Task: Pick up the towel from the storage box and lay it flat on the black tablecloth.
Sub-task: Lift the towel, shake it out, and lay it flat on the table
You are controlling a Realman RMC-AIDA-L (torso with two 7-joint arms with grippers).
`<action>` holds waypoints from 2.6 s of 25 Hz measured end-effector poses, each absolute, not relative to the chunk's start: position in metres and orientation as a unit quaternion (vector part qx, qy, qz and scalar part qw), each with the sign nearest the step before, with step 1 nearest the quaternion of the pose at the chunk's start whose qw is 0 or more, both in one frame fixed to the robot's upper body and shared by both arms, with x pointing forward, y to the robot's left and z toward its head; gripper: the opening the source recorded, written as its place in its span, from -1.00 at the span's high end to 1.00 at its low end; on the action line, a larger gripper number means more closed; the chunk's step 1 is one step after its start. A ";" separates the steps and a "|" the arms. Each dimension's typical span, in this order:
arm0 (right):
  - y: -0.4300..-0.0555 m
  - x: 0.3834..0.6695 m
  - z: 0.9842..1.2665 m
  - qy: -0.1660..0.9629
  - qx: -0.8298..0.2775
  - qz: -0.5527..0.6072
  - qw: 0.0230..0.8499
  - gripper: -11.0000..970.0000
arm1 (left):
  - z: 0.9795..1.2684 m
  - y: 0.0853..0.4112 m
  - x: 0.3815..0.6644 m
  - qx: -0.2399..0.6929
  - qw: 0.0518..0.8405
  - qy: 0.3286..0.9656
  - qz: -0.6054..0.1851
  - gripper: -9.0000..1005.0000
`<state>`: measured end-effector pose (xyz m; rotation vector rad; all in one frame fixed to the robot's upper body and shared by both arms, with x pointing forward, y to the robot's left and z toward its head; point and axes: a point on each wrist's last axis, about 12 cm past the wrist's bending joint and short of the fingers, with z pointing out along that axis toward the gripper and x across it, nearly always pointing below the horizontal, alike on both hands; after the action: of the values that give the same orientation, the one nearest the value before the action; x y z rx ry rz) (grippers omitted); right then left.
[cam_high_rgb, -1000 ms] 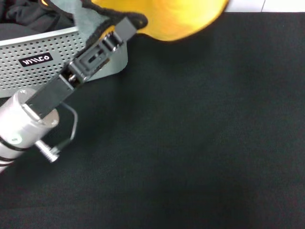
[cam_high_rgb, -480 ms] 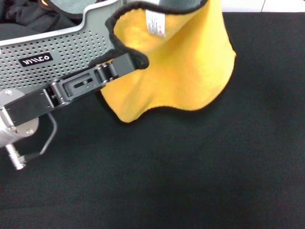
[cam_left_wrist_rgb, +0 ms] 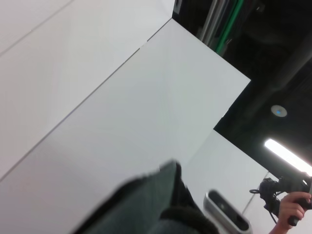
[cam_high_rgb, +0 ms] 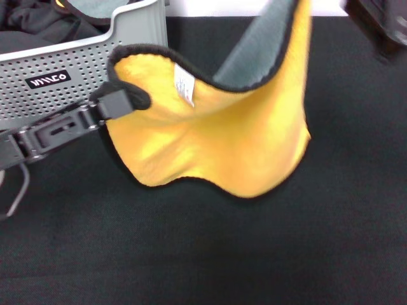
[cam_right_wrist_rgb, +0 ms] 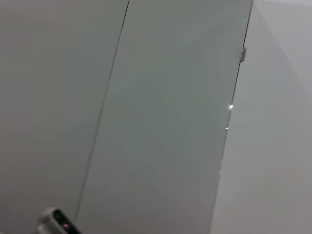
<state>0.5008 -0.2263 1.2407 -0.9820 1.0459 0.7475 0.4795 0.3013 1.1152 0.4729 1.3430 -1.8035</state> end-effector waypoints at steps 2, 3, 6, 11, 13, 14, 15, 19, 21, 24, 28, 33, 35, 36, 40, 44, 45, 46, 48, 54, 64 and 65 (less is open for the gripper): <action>-0.238 0.496 1.237 0.473 -0.436 0.353 0.680 0.97 | 1.116 0.306 0.476 0.189 0.424 0.528 -0.712 0.98; -0.242 0.494 1.236 0.475 -0.434 0.360 0.675 0.97 | 1.117 0.307 0.474 0.192 0.431 0.521 -0.711 0.98; -0.251 0.489 1.232 0.482 -0.432 0.380 0.662 0.97 | 1.118 0.303 0.470 0.203 0.430 0.511 -0.716 0.98; -0.253 0.478 1.227 0.496 -0.450 0.396 0.628 0.97 | 1.120 0.288 0.461 0.242 0.398 0.489 -0.738 0.98; -0.259 0.469 1.224 0.495 -0.456 0.410 0.615 0.97 | 1.120 0.287 0.457 0.247 0.401 0.481 -0.739 0.98; -0.263 0.465 1.222 0.496 -0.458 0.414 0.611 0.97 | 1.119 0.287 0.453 0.250 0.407 0.475 -0.739 0.98; -0.267 0.461 1.219 0.499 -0.457 0.416 0.608 0.97 | 1.118 0.288 0.448 0.252 0.413 0.472 -0.737 0.98; -0.281 0.442 1.213 0.497 -0.467 0.431 0.591 0.97 | 1.115 0.295 0.426 0.259 0.446 0.457 -0.725 0.98; -0.288 0.429 1.214 0.478 -0.487 0.446 0.579 0.97 | 1.116 0.295 0.418 0.265 0.452 0.450 -0.723 0.98; -0.295 0.417 1.215 0.467 -0.494 0.464 0.567 0.97 | 1.117 0.292 0.405 0.290 0.448 0.439 -0.723 0.98; -0.298 0.408 1.207 0.466 -0.494 0.484 0.552 0.98 | 1.114 0.284 0.395 0.303 0.439 0.435 -0.726 0.98; -0.307 0.403 1.186 0.466 -0.469 0.510 0.550 0.98 | 1.106 0.284 0.390 0.283 0.435 0.451 -0.726 0.98; -0.310 0.406 1.172 0.479 -0.443 0.516 0.555 0.98 | 1.095 0.286 0.394 0.256 0.434 0.477 -0.720 0.98; -0.311 0.409 1.165 0.484 -0.432 0.518 0.557 0.98 | 1.090 0.286 0.398 0.241 0.431 0.492 -0.717 0.98; -0.307 0.428 1.137 0.514 -0.399 0.521 0.553 0.98 | 1.074 0.279 0.426 0.207 0.413 0.542 -0.702 0.98; -0.293 0.453 1.112 0.538 -0.376 0.518 0.549 0.97 | 1.070 0.263 0.449 0.210 0.396 0.569 -0.690 0.98; -0.288 0.458 1.106 0.543 -0.371 0.516 0.549 0.97 | 1.069 0.260 0.454 0.212 0.396 0.576 -0.684 0.98; -0.284 0.464 1.102 0.547 -0.368 0.512 0.550 0.97 | 1.068 0.257 0.458 0.211 0.398 0.583 -0.676 0.98; -0.279 0.473 1.093 0.562 -0.359 0.500 0.553 0.97 | 1.063 0.253 0.466 0.204 0.404 0.606 -0.654 0.98; -0.269 0.499 1.073 0.618 -0.334 0.441 0.558 0.97 | 1.039 0.258 0.494 0.144 0.434 0.700 -0.549 0.97; -0.248 0.539 1.056 0.681 -0.310 0.387 0.539 0.97 | 1.023 0.269 0.509 0.095 0.450 0.756 -0.466 0.97; -0.247 0.540 1.055 0.684 -0.309 0.385 0.536 0.97 | 1.022 0.270 0.510 0.092 0.453 0.758 -0.461 0.97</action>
<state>0.5404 -0.2470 1.0547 -0.7355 1.6297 0.9172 0.5100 0.2702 1.0221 0.2276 1.8716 -1.1381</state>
